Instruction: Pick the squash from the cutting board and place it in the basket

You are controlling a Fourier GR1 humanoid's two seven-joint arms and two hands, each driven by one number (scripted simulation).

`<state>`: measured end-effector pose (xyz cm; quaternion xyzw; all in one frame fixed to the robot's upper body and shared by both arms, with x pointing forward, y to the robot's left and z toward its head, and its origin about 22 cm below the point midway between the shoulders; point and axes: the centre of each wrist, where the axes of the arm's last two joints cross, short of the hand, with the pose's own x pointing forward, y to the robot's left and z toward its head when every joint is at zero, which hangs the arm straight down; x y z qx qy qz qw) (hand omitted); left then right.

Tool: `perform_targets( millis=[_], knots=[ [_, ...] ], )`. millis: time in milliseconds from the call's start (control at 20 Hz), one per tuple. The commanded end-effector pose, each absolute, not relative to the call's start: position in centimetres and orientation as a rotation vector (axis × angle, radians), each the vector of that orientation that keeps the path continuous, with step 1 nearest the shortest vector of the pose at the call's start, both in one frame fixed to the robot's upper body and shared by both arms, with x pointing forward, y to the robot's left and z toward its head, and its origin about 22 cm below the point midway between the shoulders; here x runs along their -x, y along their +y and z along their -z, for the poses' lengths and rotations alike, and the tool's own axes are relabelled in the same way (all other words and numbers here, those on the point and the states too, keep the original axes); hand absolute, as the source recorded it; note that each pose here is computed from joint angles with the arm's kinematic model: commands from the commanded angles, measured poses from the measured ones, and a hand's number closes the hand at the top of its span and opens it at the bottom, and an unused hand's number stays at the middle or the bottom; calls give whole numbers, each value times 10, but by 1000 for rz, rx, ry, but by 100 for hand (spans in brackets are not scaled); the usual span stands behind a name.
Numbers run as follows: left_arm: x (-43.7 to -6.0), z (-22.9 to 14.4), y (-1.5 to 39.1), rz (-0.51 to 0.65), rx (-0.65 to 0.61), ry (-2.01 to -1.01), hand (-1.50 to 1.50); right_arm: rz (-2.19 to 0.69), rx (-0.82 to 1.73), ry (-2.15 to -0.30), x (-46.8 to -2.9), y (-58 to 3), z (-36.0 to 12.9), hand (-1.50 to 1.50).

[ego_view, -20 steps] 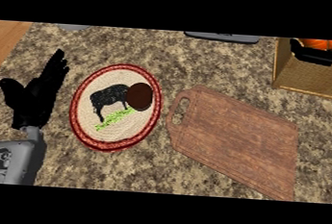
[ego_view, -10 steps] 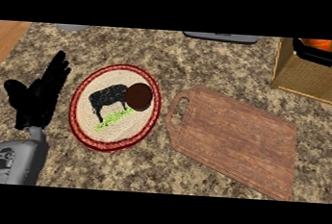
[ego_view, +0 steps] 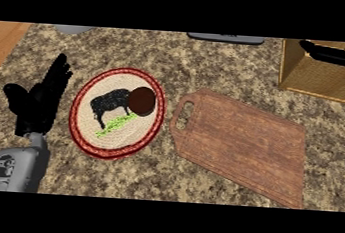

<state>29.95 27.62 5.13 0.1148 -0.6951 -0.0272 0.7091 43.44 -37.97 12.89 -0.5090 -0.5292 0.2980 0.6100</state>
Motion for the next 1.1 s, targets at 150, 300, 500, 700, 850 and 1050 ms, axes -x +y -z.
perform_targets(
  millis=[150, 300, 500, 700, 850, 1050],
  knots=[
    [-300, -45, 285, 53, -262, -1521, 0, -312, 1033, -1380, -433, -396, -157, -150],
    [-299, -54, 273, 47, -260, -1542, 0, -225, 1006, -1352, -426, -414, -162, -150],
    [-300, -46, 297, 34, -263, -1530, 0, -64, 956, -1377, -405, -452, -170, -150],
    [-291, -45, 280, 35, -263, -1517, 0, -34, 904, -1369, -370, -500, -170, -150],
    [-295, -43, 282, 28, -270, -1530, 0, -41, 896, -1387, -343, -519, -135, -150],
    [-288, -42, 279, 33, -264, -1518, 0, -36, 822, -1440, -324, -541, -145, -150]
  ],
)
